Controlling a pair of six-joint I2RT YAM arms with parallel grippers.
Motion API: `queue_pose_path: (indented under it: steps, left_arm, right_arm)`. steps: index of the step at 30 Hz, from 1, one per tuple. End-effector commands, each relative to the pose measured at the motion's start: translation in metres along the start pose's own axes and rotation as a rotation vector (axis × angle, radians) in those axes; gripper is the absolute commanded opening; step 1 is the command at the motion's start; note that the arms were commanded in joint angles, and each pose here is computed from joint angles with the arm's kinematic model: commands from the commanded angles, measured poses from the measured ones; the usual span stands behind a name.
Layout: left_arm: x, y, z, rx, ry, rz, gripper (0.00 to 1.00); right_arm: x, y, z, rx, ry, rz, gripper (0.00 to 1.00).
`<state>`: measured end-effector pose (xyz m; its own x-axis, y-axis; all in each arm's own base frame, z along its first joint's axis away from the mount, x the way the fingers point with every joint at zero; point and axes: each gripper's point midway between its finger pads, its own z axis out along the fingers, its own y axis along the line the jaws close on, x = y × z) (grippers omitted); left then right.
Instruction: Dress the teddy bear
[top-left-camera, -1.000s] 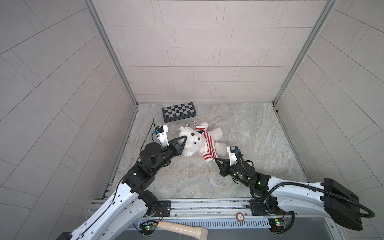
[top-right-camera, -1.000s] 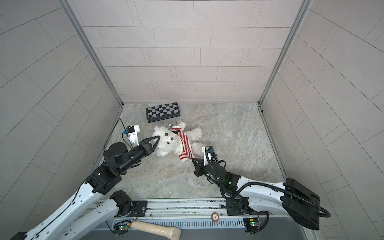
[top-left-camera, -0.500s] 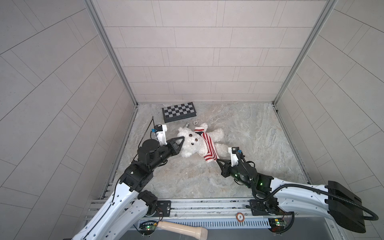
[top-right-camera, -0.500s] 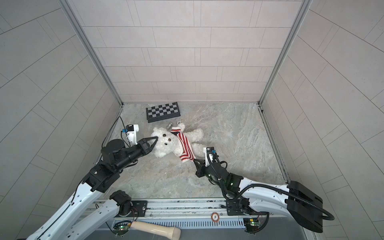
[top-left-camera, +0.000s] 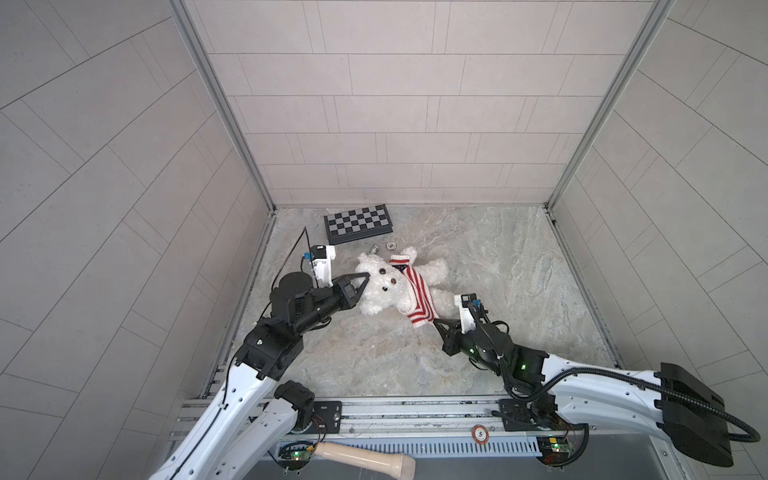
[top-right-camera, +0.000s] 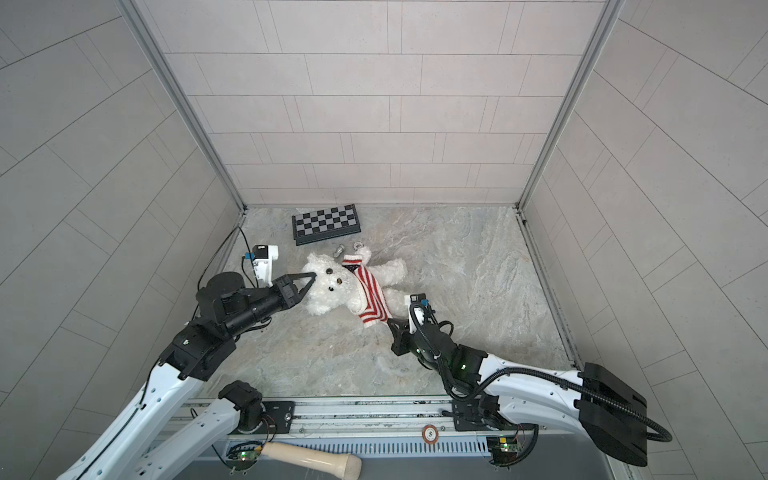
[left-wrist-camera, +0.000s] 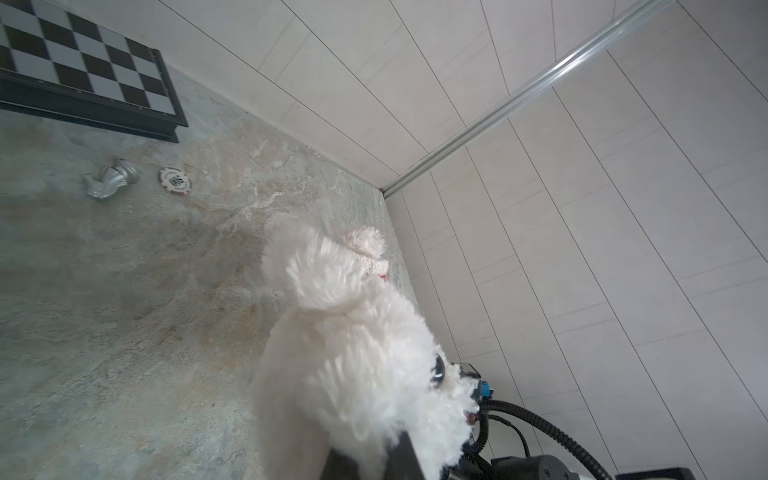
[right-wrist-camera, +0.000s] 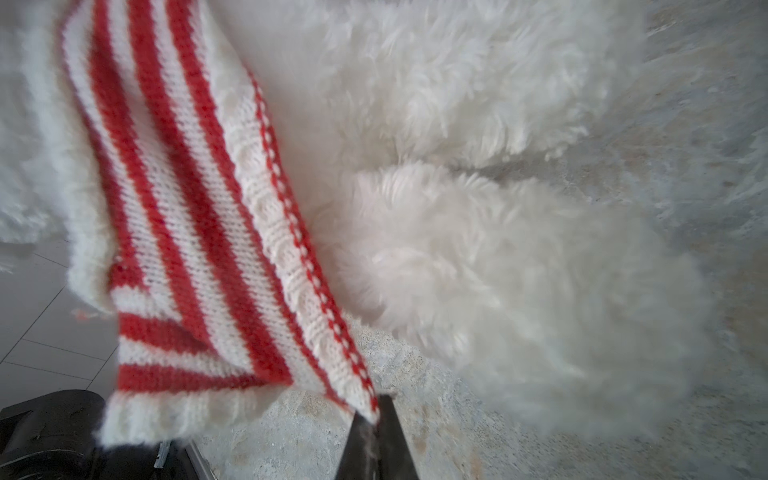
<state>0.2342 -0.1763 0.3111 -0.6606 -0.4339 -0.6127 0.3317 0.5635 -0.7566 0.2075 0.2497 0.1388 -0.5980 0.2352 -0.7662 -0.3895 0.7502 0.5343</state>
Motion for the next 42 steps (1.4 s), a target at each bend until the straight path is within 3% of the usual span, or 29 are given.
queue_pose_path:
  steps: [1, 8, 13, 23, 26, 28, 31, 34, 39, 42]
  left_arm:
    - [-0.022, -0.060, -0.007, 0.210, -0.001, 0.131, 0.00]
    - [-0.020, -0.062, -0.015, 0.164, 0.038, 0.181, 0.00]
    - [-0.020, -0.051, -0.024, 0.058, 0.061, 0.240, 0.00]
    - [-0.024, -0.050, -0.031, 0.016, 0.048, 0.295, 0.00]
    - [-0.023, -0.058, -0.028, 0.084, 0.038, 0.292, 0.00]
    - [-0.019, -0.076, -0.023, 0.217, 0.039, 0.285, 0.00]
    - [-0.015, -0.085, -0.021, 0.291, 0.032, 0.340, 0.00]
    - [-0.016, -0.094, -0.027, 0.334, -0.004, 0.405, 0.00]
    - [-0.018, -0.115, -0.047, 0.420, -0.067, 0.535, 0.00]
    - [-0.008, -0.125, -0.055, 0.489, -0.043, 0.599, 0.00]
  right_arm:
    - [0.011, -0.019, -0.001, 0.116, 0.057, -0.096, 0.00]
    - [-0.003, -0.010, -0.002, 0.119, 0.016, -0.138, 0.00]
    - [-0.007, -0.021, -0.015, 0.108, -0.057, -0.103, 0.00]
    - [-0.013, -0.018, -0.032, 0.043, -0.106, -0.033, 0.00]
    - [-0.016, -0.009, -0.030, 0.013, -0.102, -0.046, 0.00]
    - [-0.016, 0.001, -0.024, -0.002, -0.068, -0.088, 0.01]
    - [-0.014, 0.020, -0.014, -0.033, -0.001, -0.130, 0.07]
    - [-0.017, 0.048, -0.015, -0.162, -0.002, -0.157, 0.17]
    - [-0.028, 0.079, -0.045, -0.353, -0.070, -0.224, 0.41]
    - [-0.040, 0.083, -0.072, -0.400, -0.123, -0.290, 0.44]
